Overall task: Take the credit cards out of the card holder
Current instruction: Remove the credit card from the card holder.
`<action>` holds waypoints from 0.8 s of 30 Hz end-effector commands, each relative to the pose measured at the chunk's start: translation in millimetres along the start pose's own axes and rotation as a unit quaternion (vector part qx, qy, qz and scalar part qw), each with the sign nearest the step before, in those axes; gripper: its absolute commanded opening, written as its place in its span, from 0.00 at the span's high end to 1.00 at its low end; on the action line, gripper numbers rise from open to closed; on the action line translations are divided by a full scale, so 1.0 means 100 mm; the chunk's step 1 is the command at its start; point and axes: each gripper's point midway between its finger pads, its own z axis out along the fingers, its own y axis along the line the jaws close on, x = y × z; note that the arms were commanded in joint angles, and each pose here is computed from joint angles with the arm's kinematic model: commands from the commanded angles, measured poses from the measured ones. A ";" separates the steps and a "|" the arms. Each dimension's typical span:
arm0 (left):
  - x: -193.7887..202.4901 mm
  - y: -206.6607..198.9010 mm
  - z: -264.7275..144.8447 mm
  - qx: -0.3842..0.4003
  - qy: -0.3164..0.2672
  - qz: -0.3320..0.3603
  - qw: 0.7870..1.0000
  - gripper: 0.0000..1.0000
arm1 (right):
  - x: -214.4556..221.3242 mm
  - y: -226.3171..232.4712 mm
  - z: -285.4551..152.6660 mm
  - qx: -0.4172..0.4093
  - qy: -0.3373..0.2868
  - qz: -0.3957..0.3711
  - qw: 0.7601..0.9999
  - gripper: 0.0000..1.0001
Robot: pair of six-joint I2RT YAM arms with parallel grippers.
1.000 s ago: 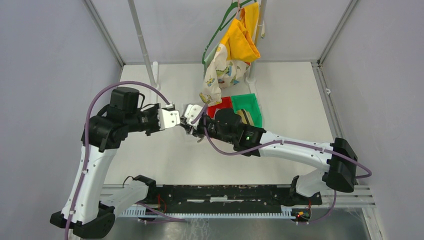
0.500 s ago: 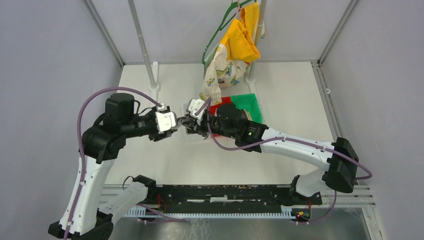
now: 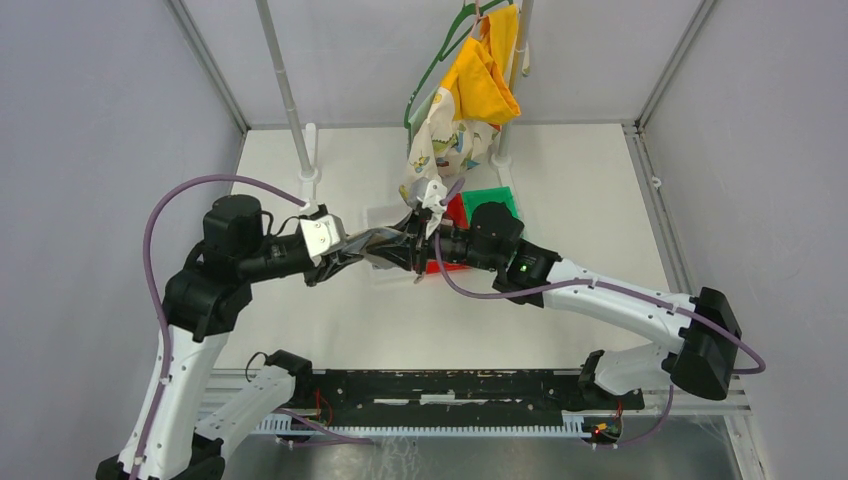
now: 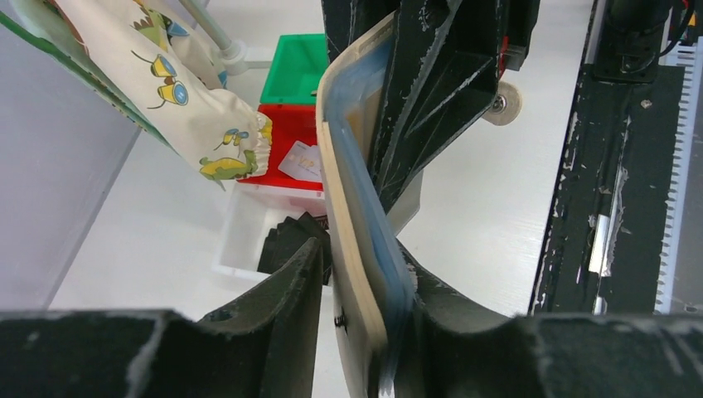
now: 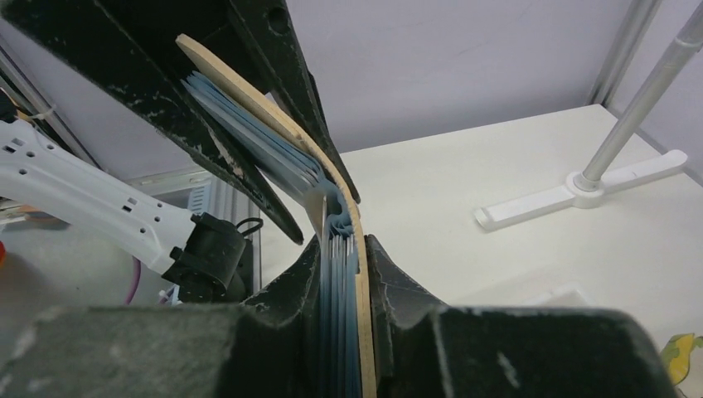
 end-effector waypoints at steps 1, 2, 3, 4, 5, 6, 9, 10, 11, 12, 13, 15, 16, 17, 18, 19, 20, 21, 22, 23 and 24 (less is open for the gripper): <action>-0.22 0.03 -0.06 -0.014 -0.033 0.007 0.999 0.63 | -0.43 0.14 -0.14 -0.037 -0.074 0.009 0.997 1.00; -0.24 -0.01 -0.07 -0.002 -0.037 0.004 0.999 0.65 | -0.42 0.15 -0.15 -0.039 -0.076 0.012 0.996 1.00; -0.25 -0.05 -0.07 0.009 -0.037 -0.001 0.999 0.67 | -0.41 0.14 -0.17 -0.038 -0.080 0.016 0.996 1.00; -0.25 -0.08 -0.06 0.020 -0.035 -0.009 0.999 0.69 | -0.41 0.14 -0.19 -0.039 -0.085 0.021 0.995 1.00; -0.25 -0.10 -0.05 0.029 -0.031 -0.021 0.999 0.72 | -0.40 0.12 -0.21 -0.038 -0.088 0.026 0.995 1.00; -0.24 -0.12 -0.03 0.040 -0.025 -0.033 0.998 0.76 | -0.41 0.12 -0.22 -0.042 -0.094 0.032 0.994 1.00; -0.23 -0.16 -0.02 0.061 -0.016 -0.052 0.997 0.83 | -0.46 0.14 -0.27 -0.058 -0.113 0.049 0.991 1.00; -0.26 -0.16 -0.02 0.062 -0.021 -0.055 0.996 0.84 | -0.49 0.17 -0.27 -0.067 -0.120 0.054 0.989 1.00; -0.30 -0.17 -0.02 0.064 -0.030 -0.059 0.996 0.85 | -0.53 0.21 -0.27 -0.077 -0.126 0.057 0.987 1.00; -0.36 -0.18 -0.03 0.067 -0.041 -0.060 0.995 0.87 | -0.54 0.23 -0.27 -0.085 -0.128 0.059 0.986 1.00; -0.40 -0.20 -0.04 0.070 -0.049 -0.062 0.994 0.88 | -0.56 0.25 -0.28 -0.089 -0.133 0.060 0.985 1.00; -0.47 -0.22 -0.06 0.076 -0.056 -0.069 0.993 0.92 | -0.58 0.29 -0.31 -0.101 -0.141 0.061 0.983 1.00; -0.49 -0.23 -0.07 0.081 -0.055 -0.071 0.993 0.94 | -0.58 0.31 -0.33 -0.105 -0.143 0.061 0.982 0.99; -0.51 -0.25 -0.09 0.088 -0.055 -0.073 0.992 0.95 | -0.57 0.33 -0.34 -0.110 -0.144 0.061 0.982 0.95; -0.53 -0.27 -0.10 0.096 -0.055 -0.077 0.991 0.97 | -0.58 0.35 -0.36 -0.118 -0.146 0.059 0.980 0.90; -0.56 -0.30 -0.10 0.107 -0.058 -0.084 0.989 0.98 | -0.58 0.37 -0.38 -0.126 -0.146 0.058 0.979 0.87; -0.58 -0.34 -0.10 0.118 -0.060 -0.096 0.987 0.98 | -0.59 0.40 -0.40 -0.138 -0.147 0.058 0.978 0.82; -0.62 -0.37 -0.11 0.131 -0.064 -0.110 0.983 0.98 | -0.60 0.40 -0.42 -0.144 -0.147 0.060 0.977 0.79; -0.65 -0.40 -0.11 0.145 -0.067 -0.126 0.979 0.98 | -0.61 0.41 -0.44 -0.153 -0.146 0.062 0.975 0.75; -0.67 -0.44 -0.11 0.160 -0.068 -0.142 0.974 0.98 | -0.62 0.40 -0.46 -0.158 -0.145 0.063 0.975 0.70; -0.69 -0.48 -0.11 0.174 -0.069 -0.162 0.969 0.98 | -0.63 0.39 -0.49 -0.164 -0.143 0.061 0.974 0.63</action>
